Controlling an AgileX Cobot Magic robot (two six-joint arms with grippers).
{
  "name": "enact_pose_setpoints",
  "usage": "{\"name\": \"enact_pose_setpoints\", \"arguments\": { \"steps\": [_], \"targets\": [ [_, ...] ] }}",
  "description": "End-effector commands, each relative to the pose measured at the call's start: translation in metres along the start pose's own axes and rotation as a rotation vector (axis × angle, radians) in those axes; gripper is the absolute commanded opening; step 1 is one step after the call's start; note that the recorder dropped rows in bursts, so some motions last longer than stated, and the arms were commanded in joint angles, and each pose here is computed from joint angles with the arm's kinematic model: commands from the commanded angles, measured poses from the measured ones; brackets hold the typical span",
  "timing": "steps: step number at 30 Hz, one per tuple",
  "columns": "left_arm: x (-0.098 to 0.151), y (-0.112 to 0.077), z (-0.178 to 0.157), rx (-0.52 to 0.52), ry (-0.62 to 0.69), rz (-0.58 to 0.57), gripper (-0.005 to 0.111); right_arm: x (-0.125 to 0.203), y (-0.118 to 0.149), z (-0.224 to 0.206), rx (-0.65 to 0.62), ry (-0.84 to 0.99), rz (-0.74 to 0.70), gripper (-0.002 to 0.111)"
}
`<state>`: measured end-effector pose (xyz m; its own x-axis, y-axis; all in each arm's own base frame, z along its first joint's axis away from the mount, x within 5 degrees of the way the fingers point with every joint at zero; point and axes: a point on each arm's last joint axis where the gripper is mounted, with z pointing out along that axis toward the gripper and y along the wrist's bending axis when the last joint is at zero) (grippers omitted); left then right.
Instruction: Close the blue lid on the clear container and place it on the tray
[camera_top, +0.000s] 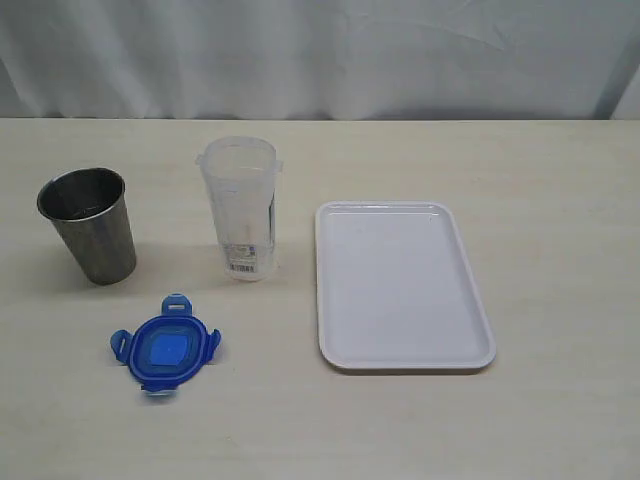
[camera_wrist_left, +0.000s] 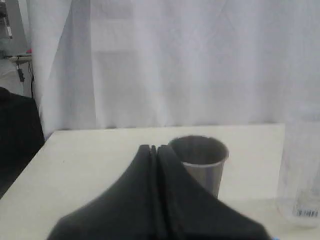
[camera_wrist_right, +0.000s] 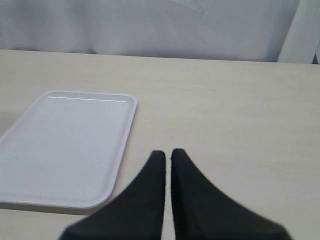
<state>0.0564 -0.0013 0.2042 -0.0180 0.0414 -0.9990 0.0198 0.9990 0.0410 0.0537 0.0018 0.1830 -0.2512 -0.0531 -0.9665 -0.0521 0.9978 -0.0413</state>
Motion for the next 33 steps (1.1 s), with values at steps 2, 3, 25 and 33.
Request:
{"name": "enact_pose_setpoints", "arguments": {
  "steps": [2,3,25,33],
  "targets": [
    [-0.015,0.002,-0.001,-0.015,-0.169,-0.082,0.000,0.001,0.000,0.000,0.005,-0.002,0.006,0.005],
    [-0.017,0.003,-0.002,-0.019,-0.197,-0.107,0.000,0.001,0.000,0.000,0.005,-0.002,0.006,0.005],
    [-0.033,-0.008,0.030,0.111,-0.288,-0.086,0.097,0.001,0.000,0.000,0.005,-0.002,0.006,0.005],
    [0.003,-0.020,0.086,0.224,-0.086,-0.005,0.097,0.001,0.000,0.000,0.005,-0.002,0.006,0.005]
  ]
}}
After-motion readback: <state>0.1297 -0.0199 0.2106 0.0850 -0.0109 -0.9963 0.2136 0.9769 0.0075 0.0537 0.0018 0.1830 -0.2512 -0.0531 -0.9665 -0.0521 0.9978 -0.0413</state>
